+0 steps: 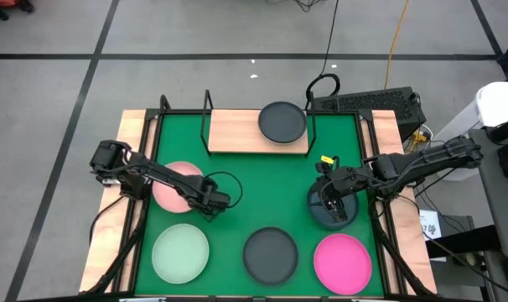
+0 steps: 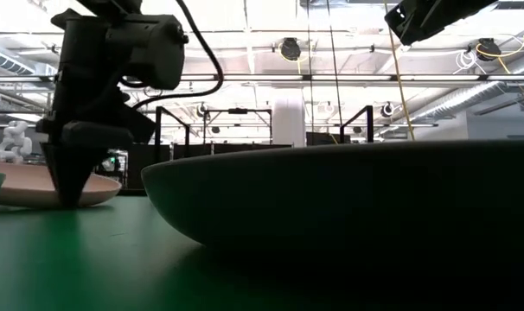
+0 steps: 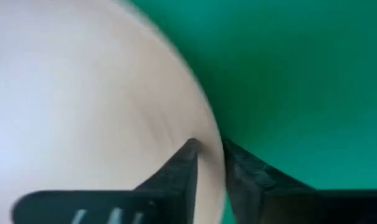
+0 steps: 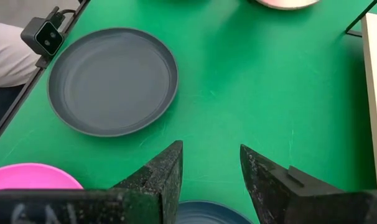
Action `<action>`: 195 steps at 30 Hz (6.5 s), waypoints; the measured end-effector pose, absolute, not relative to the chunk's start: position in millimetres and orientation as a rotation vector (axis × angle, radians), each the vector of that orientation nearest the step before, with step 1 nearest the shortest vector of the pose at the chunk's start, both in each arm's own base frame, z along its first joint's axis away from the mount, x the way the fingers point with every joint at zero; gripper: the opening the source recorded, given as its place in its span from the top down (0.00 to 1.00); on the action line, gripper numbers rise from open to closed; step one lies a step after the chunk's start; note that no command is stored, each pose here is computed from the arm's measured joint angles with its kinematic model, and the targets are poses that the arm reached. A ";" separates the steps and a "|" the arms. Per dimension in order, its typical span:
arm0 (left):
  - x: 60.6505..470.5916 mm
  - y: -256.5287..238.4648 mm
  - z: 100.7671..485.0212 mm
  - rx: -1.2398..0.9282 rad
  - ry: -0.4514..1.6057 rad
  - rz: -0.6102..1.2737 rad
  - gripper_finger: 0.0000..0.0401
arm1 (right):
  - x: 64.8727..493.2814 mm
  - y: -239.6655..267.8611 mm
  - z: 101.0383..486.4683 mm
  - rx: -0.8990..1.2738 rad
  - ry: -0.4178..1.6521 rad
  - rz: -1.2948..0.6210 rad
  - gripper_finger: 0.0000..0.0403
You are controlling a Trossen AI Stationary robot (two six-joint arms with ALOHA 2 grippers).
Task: Place and stack plates onto a shelf
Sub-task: Stack the orange plate on top of the black plate on the shelf, then put the dark green plate on the shelf
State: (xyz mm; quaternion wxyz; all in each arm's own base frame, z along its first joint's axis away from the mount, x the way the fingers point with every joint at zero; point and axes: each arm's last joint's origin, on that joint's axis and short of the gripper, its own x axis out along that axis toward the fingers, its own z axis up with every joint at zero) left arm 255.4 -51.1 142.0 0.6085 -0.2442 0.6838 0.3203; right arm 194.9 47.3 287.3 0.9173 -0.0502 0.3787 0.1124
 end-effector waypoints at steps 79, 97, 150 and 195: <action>425.6 96.5 252.5 0.728 0.959 0.269 0.68 | 150.1 35.4 360.1 -0.217 0.150 0.223 0.64; 286.6 -10.8 436.1 0.501 0.414 0.234 0.68 | 156.3 33.8 355.4 -0.220 0.197 0.124 0.64; 234.2 -94.9 267.2 0.059 0.122 0.114 0.68 | 210.9 73.4 165.8 0.161 1.189 0.006 0.64; 234.5 -93.1 273.2 0.079 0.068 0.182 0.68 | 287.4 49.2 271.9 -0.166 0.734 -0.038 1.00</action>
